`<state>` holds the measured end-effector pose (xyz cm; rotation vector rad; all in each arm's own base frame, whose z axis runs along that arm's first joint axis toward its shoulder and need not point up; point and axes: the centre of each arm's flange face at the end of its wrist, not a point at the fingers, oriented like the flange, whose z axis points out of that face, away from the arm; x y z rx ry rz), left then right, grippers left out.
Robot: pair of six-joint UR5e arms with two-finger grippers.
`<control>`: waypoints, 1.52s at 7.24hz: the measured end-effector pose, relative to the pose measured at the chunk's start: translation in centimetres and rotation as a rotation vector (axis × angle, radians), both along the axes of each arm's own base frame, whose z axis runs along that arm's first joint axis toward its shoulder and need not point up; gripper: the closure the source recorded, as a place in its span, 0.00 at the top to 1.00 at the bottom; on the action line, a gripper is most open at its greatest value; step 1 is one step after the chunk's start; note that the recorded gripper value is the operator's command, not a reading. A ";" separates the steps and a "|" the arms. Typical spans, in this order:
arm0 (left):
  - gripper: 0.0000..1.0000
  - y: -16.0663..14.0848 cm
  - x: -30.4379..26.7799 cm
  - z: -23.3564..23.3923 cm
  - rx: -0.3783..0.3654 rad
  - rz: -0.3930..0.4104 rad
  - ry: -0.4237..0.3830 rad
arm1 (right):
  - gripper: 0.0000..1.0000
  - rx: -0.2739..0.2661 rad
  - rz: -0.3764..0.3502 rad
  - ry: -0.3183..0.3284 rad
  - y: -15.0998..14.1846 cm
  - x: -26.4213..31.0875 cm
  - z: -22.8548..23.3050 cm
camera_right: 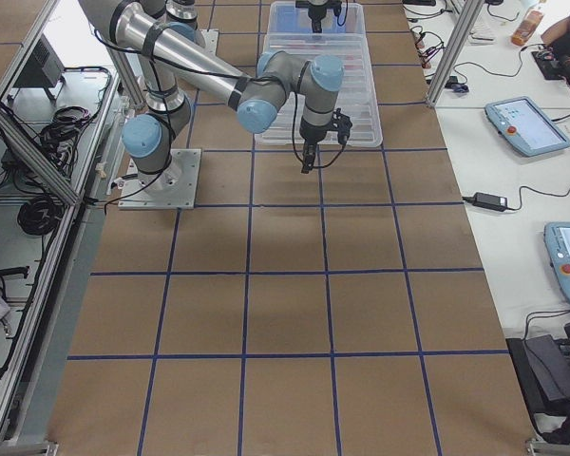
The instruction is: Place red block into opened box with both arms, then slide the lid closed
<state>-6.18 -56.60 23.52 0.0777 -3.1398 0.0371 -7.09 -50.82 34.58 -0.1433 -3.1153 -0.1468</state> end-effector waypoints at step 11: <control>1.00 9.3 -2.3 27.2 0.050 -0.017 -0.021 | 1.00 0.000 0.135 0.010 -0.9 13.9 -0.8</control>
